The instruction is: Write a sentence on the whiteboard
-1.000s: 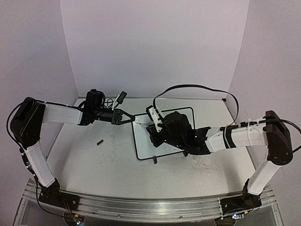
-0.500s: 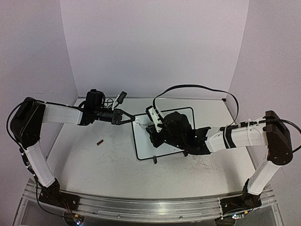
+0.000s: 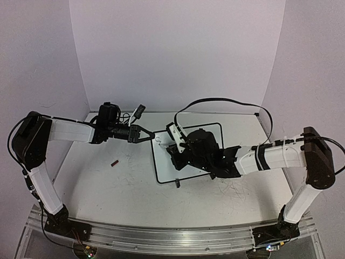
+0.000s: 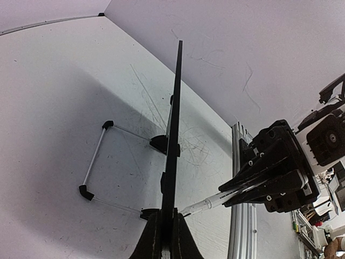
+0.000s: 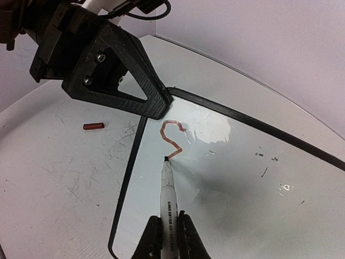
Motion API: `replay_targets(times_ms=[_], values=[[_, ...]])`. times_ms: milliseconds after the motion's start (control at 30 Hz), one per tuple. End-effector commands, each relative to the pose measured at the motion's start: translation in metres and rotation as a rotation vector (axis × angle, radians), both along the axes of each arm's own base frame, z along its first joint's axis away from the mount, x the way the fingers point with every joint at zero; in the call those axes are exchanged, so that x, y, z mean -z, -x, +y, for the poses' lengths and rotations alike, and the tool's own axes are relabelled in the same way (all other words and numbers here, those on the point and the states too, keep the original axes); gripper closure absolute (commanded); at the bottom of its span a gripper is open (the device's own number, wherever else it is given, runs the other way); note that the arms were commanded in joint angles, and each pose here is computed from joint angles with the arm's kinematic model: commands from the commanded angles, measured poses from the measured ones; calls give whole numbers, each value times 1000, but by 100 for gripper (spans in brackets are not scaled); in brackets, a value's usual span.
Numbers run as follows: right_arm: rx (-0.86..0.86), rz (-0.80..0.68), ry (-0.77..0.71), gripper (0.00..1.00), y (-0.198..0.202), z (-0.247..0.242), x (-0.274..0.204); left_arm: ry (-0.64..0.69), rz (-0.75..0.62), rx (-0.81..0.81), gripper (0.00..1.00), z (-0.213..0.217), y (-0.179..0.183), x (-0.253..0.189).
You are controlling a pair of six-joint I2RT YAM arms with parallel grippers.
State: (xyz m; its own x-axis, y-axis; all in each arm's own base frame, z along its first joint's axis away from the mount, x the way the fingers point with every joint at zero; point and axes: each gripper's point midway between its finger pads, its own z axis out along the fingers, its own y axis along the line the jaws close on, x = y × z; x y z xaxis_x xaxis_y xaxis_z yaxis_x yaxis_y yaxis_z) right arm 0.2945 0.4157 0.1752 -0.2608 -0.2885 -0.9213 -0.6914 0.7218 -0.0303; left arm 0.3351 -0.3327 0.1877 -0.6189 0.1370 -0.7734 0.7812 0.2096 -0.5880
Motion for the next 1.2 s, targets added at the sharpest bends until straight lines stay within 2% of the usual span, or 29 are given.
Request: replay_targets(times_ms=[0, 633, 867, 1167], values=[[-6, 3, -23, 100, -1, 10, -6, 7, -35, -5, 100, -2, 1, -11], [3, -14, -44, 100, -8, 18, -14, 9, -38, -5, 100, -2, 2, -12], [-40, -49, -120, 100, 13, -4, -41, 6, -41, -10, 100, -1, 1, -12], [8, -68, -102, 100, 0, -2, -41, 3, -35, -9, 100, -1, 1, -9]])
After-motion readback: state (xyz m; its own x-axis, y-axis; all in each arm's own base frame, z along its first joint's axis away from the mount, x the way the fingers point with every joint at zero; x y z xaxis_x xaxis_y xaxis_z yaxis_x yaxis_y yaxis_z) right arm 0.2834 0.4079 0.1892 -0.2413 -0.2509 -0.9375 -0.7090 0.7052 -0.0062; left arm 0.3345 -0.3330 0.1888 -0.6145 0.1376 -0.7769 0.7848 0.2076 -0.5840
